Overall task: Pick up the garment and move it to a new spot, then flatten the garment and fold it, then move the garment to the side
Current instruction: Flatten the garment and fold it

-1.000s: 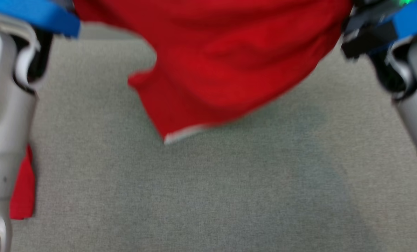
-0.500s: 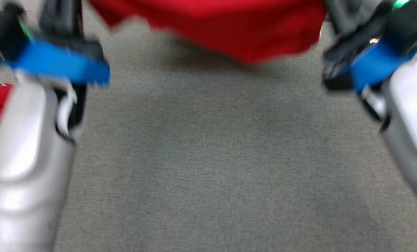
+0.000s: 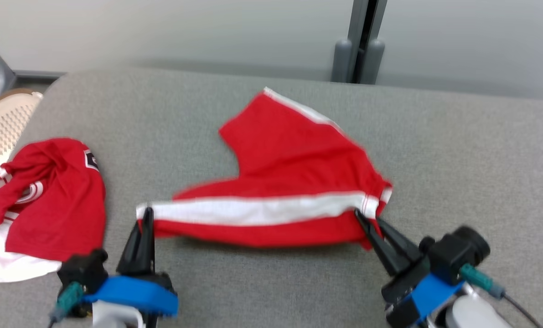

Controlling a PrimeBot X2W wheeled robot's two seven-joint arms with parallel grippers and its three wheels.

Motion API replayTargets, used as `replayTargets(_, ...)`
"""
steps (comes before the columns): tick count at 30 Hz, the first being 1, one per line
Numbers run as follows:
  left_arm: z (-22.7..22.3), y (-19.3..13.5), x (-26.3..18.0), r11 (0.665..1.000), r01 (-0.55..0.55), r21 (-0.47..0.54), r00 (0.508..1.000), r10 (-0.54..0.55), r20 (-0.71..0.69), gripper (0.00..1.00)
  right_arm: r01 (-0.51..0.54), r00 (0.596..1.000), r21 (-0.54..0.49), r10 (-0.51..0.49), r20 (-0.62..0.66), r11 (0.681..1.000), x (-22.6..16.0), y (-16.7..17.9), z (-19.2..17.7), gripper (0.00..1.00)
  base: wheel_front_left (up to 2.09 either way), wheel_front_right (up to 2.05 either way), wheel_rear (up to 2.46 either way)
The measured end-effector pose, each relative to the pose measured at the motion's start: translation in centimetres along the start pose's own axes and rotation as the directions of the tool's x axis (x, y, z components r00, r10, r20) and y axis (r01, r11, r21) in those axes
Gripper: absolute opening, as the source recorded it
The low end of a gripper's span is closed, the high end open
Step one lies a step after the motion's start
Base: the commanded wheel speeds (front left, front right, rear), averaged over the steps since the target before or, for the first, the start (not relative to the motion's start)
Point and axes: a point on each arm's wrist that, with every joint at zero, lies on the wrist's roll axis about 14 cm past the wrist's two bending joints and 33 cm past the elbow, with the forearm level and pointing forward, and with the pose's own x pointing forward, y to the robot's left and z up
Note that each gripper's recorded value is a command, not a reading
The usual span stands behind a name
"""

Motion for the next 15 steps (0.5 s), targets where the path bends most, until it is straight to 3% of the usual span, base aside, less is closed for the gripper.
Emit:
replayTargets(8, -2.2, 0.9, -5.8, 0.997, -0.072, -0.034, 0.997, 0.071, -0.038, 0.0, 0.021, 0.998, 0.075, -0.017, -0.053, 0.997, -5.5, 3.8, -1.5, 0.0, 0.0, 0.0, 0.0)
replayTargets(15, -2.3, -0.1, -6.4, 0.999, -0.041, -0.029, 0.999, 0.04, -0.035, 0.0, 0.051, 0.996, 0.155, -0.038, -0.085, 0.987, -8.6, 5.7, -2.6, 0.0, 0.0, 0.0, 0.0)
